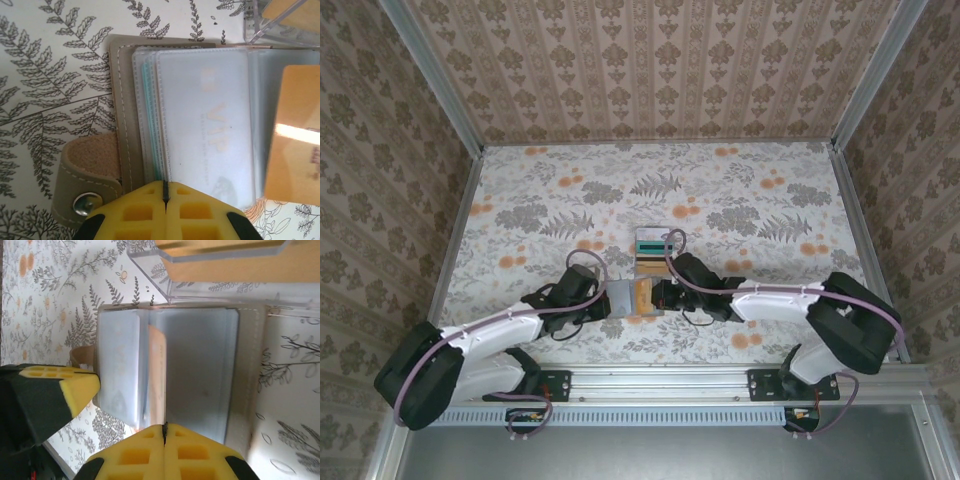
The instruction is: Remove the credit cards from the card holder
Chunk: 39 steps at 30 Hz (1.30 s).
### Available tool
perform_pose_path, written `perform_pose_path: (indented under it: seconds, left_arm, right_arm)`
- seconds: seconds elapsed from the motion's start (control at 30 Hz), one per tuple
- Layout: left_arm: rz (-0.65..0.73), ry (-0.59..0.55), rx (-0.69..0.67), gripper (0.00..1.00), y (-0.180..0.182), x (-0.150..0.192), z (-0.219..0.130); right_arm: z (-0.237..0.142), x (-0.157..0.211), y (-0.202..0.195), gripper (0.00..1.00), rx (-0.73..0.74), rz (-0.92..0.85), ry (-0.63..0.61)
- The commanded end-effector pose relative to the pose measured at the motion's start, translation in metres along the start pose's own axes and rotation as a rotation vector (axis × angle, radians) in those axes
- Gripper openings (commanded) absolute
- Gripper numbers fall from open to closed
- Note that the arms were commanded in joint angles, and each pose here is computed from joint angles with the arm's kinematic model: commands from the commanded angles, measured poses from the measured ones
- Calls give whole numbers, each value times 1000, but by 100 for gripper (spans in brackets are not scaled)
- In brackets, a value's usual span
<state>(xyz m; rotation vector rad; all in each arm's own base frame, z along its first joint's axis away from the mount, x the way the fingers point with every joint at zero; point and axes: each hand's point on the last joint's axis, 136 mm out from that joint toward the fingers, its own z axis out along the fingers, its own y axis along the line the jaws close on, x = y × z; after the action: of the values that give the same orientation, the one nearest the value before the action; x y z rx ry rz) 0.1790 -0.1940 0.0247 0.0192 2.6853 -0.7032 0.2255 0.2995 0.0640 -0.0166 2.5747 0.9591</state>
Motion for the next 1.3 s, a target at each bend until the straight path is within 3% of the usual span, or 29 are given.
perform_pose_path:
  seconds: [0.0, 0.23, 0.47, 0.53, 0.6, 0.67, 0.73, 0.83, 1.13, 1.27]
  left_arm:
    - [-8, 21, -56, 0, 14, 7, -4]
    - [-3, 5, -41, 0, 9, 2, -10]
    - [37, -11, -13, 4, -5, -9, -21]
    - [45, -19, -9, 17, -8, -12, -24]
    - [53, -31, -1, 44, -11, -15, -28]
    - [61, -45, 10, 58, -13, -18, -32]
    - [64, -59, 19, 80, -15, -21, -35]
    - [66, -77, 26, 99, -17, -24, -41]
    - [68, -152, 6, 100, -9, -32, -57]
    - [60, -168, -10, 100, -3, -33, -61]
  right_arm:
    - [-21, 4, -12, 0, 70, -81, 7]
    - [-65, -14, 3, 0, 129, -279, -20]
    - [-93, -45, 24, 0, 220, -627, -27]
    - [-97, -53, 28, 0, 244, -715, -34]
    - [-100, -61, 35, 0, 259, -812, -41]
    - [-101, -67, 40, 0, 267, -909, -42]
    - [-101, -70, 45, 0, 267, -1010, -34]
    - [-100, -74, 48, 0, 284, -1152, 11]
    - [-65, -94, 31, 0, 441, -1461, 201]
    - [-48, -97, 24, 0, 436, -1466, 258]
